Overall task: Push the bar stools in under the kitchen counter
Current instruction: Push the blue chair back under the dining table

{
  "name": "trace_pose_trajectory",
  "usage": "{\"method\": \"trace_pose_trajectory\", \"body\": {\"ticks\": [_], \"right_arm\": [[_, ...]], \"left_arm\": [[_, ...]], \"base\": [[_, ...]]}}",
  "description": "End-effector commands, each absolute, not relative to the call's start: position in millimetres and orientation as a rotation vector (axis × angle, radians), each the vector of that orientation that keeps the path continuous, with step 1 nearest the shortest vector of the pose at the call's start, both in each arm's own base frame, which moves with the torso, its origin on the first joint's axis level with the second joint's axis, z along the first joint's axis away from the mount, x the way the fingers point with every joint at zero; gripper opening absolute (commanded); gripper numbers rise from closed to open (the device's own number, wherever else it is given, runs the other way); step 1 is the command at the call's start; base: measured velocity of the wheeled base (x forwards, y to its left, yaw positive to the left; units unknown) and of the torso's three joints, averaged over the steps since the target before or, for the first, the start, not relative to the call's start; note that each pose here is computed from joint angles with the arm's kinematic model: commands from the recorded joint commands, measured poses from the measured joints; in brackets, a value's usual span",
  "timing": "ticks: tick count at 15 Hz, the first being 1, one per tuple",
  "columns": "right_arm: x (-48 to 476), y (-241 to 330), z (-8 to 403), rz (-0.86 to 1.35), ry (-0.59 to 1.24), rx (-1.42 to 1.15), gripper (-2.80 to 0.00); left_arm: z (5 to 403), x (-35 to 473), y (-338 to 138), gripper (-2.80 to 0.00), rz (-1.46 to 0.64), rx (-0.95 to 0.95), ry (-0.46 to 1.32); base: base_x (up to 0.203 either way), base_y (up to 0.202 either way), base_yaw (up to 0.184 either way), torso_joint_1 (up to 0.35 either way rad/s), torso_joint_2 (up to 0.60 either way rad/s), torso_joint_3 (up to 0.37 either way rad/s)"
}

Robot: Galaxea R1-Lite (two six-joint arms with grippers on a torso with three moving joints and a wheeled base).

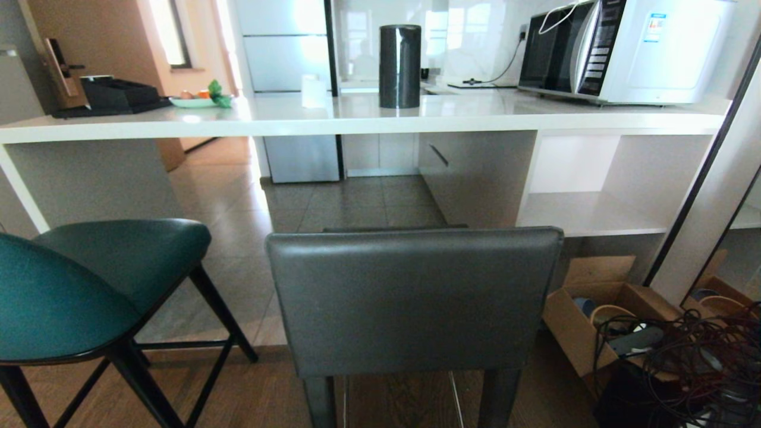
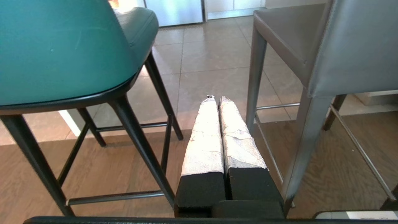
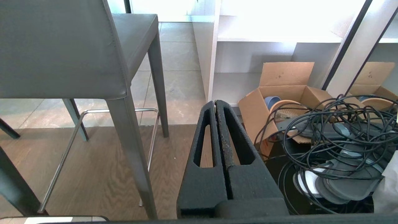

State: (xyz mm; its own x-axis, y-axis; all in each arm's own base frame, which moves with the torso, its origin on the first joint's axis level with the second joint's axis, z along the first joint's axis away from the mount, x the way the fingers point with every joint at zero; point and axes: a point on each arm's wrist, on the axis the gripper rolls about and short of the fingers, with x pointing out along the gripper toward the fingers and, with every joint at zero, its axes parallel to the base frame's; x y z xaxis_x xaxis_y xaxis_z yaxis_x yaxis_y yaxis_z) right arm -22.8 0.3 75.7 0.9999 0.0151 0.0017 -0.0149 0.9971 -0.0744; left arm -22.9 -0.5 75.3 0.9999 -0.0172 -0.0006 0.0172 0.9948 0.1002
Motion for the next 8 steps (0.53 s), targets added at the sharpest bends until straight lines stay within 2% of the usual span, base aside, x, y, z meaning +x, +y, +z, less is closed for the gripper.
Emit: {"method": "trace_pose_trajectory", "body": {"ticks": [1, 4, 8], "right_arm": [[-22.3, 0.4, 74.4, 0.017, 0.004, -0.078, -2.8], [-22.3, 0.4, 74.4, 0.02, 0.004, -0.075, -2.8], [-22.3, 0.4, 74.5, 0.017, 0.003, -0.074, -2.8]], "left_arm": [[74.5, -22.6, -0.5, -2.8, -0.02, 0.098, 0.004], [74.5, -22.6, -0.7, -2.8, -0.023, 0.095, 0.004], [74.5, -22.6, -0.7, -2.8, -0.023, 0.095, 0.004]], "base": [[0.0, 0.0, 0.0, 0.0, 0.0, 0.0], [0.0, 0.026, -0.005, 0.001, 0.0, 0.002], [0.0, 0.178, -0.003, 0.001, 0.0, 0.004]]}}
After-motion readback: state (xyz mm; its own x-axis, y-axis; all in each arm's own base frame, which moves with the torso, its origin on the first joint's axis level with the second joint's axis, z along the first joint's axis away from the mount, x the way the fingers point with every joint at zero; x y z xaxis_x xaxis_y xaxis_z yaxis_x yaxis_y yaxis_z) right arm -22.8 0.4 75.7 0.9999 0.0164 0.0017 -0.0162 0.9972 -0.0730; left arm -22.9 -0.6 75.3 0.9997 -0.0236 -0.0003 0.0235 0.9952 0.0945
